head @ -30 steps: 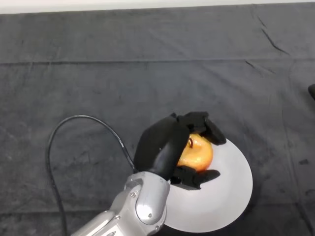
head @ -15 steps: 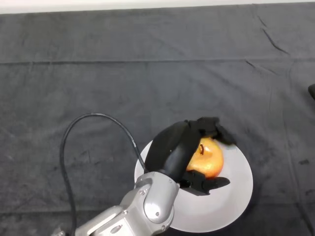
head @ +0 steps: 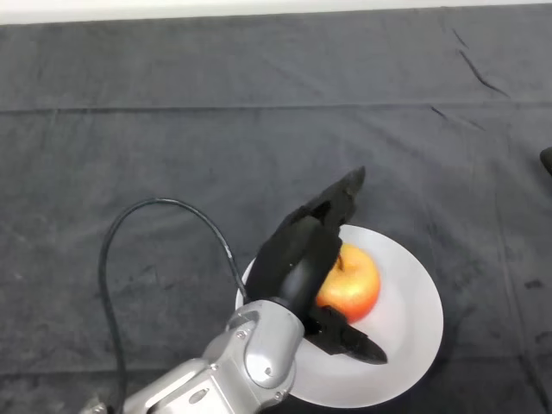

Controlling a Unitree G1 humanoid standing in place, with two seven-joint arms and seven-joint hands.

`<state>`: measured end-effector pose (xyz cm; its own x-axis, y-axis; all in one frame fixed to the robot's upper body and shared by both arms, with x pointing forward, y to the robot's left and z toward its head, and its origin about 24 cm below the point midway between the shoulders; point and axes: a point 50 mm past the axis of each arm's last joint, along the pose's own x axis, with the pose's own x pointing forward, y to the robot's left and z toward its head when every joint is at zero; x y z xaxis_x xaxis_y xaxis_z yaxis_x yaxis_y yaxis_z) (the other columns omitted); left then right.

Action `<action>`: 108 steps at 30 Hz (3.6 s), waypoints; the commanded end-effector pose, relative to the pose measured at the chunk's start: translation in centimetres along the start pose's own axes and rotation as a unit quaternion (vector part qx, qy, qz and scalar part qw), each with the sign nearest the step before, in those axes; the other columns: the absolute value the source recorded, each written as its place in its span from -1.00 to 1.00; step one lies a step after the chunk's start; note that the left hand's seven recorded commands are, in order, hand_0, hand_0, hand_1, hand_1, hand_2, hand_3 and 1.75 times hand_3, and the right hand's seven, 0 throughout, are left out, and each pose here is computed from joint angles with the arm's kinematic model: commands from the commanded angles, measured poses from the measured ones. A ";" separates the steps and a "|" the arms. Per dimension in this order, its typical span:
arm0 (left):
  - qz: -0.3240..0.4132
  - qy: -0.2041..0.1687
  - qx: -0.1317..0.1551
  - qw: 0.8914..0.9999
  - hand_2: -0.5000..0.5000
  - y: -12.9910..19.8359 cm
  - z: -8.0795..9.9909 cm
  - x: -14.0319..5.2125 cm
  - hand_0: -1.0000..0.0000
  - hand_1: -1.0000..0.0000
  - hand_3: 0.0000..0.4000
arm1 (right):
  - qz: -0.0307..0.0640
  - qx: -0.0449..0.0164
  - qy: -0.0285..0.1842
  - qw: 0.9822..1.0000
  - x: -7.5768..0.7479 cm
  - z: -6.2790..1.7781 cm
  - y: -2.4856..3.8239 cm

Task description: Move the apple to the plate

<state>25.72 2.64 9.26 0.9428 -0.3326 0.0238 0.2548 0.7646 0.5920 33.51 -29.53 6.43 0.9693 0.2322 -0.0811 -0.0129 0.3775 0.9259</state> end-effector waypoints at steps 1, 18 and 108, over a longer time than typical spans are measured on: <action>0.011 -0.030 0.006 0.999 0.00 1.5 1.5 0.5 1.00 1.00 -1.00 | -0.002 -0.008 -0.015 1.000 -0.55 1.07 0.05; 0.150 -0.031 0.011 0.988 0.00 10.8 -1.2 -1.6 1.00 1.00 -1.00 | -0.002 -0.008 -0.015 1.000 -0.55 1.05 0.04; 0.703 0.107 -0.063 0.701 0.00 26.5 -17.7 -21.5 1.00 1.00 -1.00 | -0.002 -0.009 -0.016 1.000 -0.54 1.04 0.04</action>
<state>16.62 39.25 10.59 0.3445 0.8571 0.3830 -0.9333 0.3565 0.0418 33.51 -29.52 6.43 0.9692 0.2323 -0.0814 -0.0127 0.3776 0.9259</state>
